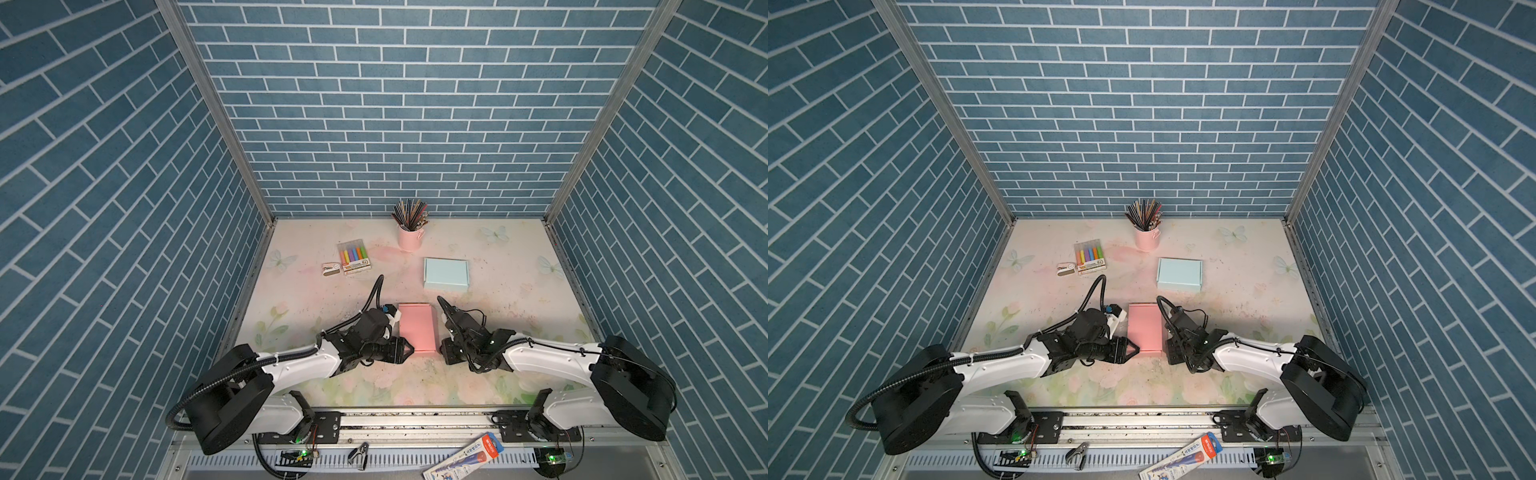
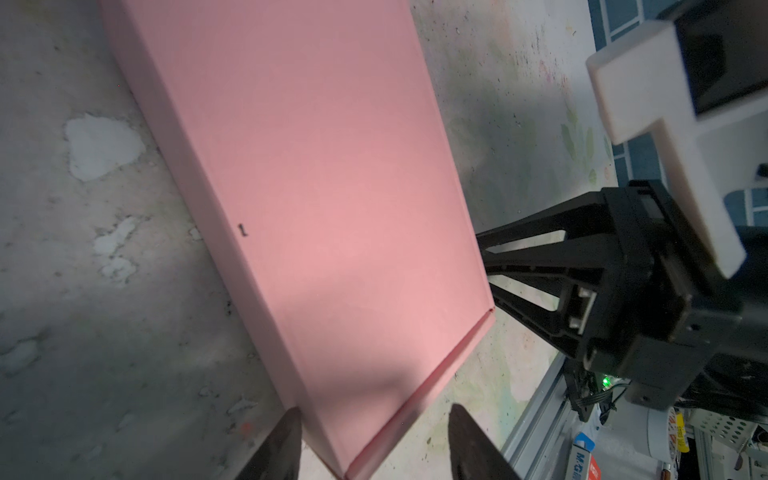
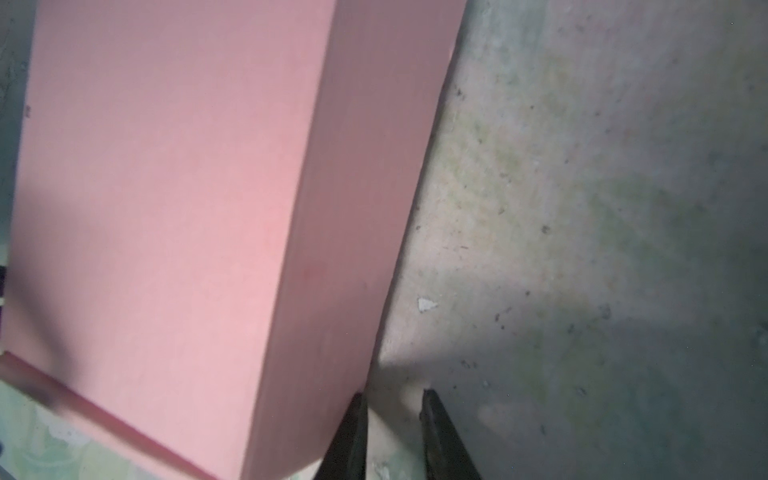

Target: Fold the paper box

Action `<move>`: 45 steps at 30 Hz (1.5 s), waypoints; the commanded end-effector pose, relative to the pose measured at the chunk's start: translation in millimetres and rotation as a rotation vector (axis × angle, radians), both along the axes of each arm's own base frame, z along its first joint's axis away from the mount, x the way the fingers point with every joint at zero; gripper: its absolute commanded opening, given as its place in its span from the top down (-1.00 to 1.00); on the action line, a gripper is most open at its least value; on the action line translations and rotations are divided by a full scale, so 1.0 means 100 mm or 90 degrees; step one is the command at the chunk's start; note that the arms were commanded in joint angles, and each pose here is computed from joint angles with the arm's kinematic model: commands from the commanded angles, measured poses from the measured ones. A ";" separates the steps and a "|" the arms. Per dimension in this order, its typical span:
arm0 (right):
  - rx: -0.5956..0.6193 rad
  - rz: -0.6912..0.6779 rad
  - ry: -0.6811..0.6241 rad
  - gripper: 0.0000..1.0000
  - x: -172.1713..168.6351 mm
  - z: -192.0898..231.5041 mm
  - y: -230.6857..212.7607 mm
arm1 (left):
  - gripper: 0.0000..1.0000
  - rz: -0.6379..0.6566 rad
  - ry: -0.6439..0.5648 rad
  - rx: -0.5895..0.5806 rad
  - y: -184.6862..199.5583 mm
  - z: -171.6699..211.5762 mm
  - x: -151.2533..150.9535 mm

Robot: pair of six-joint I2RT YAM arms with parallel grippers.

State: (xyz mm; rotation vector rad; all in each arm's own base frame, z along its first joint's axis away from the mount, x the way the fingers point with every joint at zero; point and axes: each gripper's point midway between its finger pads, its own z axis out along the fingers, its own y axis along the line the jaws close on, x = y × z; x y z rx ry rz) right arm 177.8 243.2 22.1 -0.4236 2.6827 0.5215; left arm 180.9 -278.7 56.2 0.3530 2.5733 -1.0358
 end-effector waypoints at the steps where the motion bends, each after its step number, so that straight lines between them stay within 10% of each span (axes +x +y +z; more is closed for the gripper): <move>1: 0.010 -0.003 0.008 0.50 0.00 0.02 0.12 | -0.13 -0.012 0.002 -0.024 -0.09 0.02 -0.05; 31: 0.024 0.007 0.025 0.52 -0.19 -0.04 0.14 | -0.14 0.008 0.010 -0.003 0.12 -0.04 -0.12; 45: 0.028 -0.039 -0.031 0.55 0.41 0.17 -0.17 | -0.34 0.033 -0.021 -0.009 0.32 0.18 0.32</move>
